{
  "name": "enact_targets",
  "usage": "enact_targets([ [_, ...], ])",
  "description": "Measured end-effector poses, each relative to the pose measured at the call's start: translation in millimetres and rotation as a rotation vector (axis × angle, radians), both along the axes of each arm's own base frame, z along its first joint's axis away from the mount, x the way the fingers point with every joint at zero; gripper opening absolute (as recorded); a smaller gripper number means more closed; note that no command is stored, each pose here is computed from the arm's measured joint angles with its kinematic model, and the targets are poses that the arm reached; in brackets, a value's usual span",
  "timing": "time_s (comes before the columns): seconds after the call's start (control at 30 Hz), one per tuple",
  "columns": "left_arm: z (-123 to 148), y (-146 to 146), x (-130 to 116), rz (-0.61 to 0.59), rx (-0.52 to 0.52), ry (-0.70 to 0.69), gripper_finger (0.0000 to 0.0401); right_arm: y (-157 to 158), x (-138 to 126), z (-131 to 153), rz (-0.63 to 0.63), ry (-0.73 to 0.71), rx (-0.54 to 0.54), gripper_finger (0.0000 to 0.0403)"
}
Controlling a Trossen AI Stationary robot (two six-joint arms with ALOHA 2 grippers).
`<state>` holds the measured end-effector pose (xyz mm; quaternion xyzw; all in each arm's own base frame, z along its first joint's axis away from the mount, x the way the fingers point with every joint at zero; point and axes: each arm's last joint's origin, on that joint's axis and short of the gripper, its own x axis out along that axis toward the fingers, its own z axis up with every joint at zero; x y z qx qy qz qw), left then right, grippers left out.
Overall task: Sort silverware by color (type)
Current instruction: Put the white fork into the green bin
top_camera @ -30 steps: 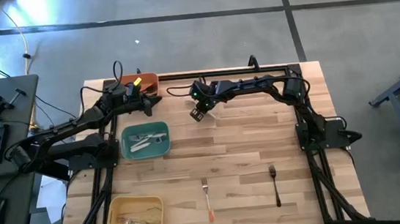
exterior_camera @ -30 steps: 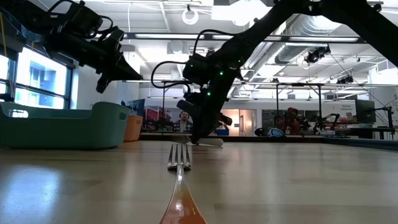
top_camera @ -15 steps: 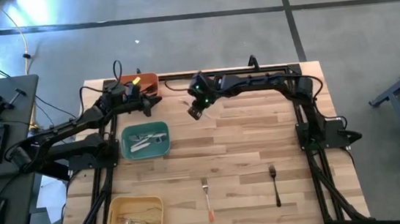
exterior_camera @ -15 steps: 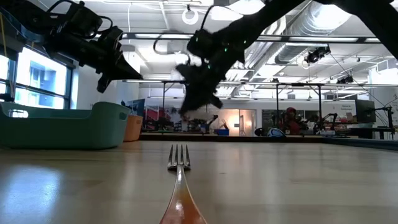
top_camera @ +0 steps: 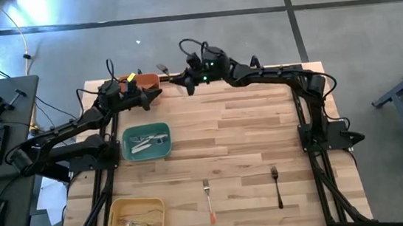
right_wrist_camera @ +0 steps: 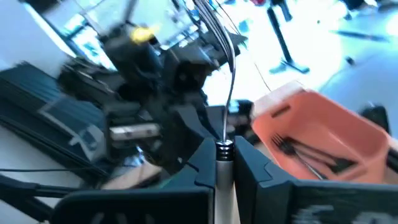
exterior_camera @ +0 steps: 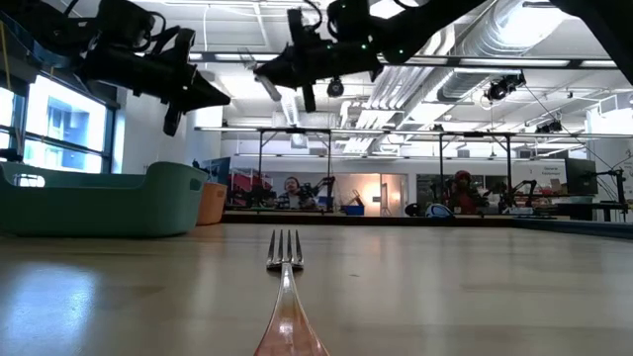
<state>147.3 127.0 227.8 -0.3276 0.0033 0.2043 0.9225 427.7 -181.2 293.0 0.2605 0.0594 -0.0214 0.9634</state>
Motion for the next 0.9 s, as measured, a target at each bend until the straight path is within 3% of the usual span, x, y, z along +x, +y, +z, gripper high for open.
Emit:
enact_targets([
  [0.17, 2, -2, 2, -0.014, -0.021, -0.028, 0.002, 1, 0, 7, 0.059, -0.068, 0.001, 0.0004],
  [0.6, 21, -25, 19, -0.158, 0.093, -0.186, 0.0136, 43, 16, 23, 0.115, -0.228, -0.037, 0.0002],
  [0.9, 26, -37, 26, -0.215, 0.106, -0.235, 0.0149, 62, 21, 27, 0.107, -0.265, -0.046, 0.0001],
])
